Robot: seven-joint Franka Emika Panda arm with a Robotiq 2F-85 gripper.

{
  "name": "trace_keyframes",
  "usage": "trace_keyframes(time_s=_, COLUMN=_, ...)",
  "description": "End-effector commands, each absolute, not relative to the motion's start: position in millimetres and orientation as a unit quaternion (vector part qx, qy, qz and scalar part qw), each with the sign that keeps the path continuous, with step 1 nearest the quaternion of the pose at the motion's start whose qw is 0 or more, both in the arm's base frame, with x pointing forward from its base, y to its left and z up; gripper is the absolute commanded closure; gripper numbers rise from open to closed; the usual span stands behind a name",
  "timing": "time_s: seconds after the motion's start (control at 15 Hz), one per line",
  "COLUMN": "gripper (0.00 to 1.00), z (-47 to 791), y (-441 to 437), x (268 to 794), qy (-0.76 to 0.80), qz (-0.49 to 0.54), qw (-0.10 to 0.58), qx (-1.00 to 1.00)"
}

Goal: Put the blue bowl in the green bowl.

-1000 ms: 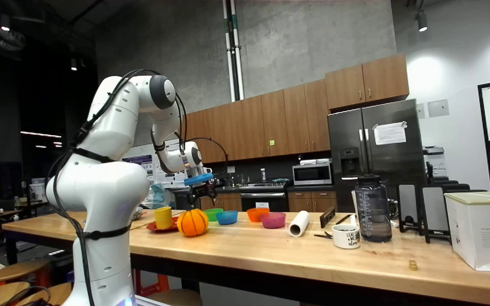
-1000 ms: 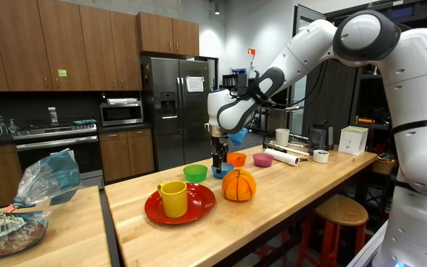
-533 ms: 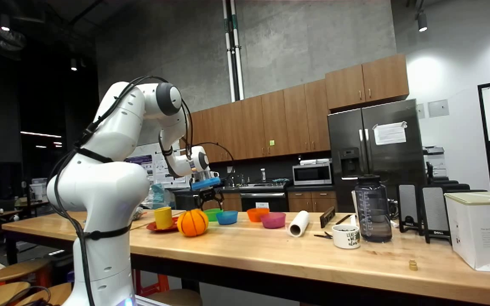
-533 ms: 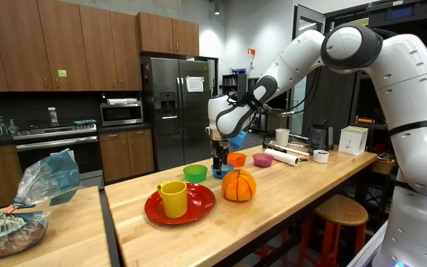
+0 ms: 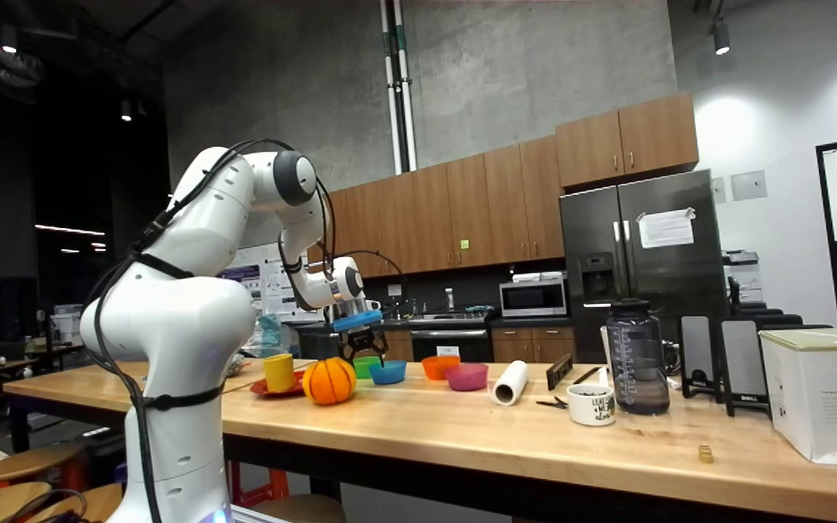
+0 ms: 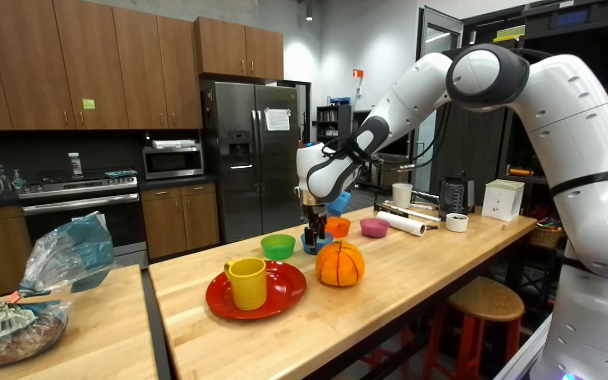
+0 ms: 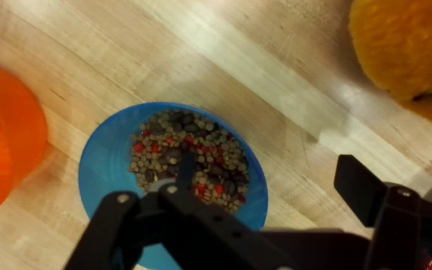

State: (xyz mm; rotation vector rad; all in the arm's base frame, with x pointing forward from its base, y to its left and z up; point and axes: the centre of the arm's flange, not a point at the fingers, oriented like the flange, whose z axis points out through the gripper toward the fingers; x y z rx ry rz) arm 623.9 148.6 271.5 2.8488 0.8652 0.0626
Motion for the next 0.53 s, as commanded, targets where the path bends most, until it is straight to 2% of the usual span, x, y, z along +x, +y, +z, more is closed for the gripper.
trace_keyframes(time_s=0.0, gripper=0.39, z=272, y=145, x=633, qy=0.290, qz=0.025, qw=0.082, qx=0.953)
trace_keyframes(time_s=0.47, gripper=0.94, z=286, y=152, x=630, qy=0.292, qz=0.031, qw=0.084, qx=0.952)
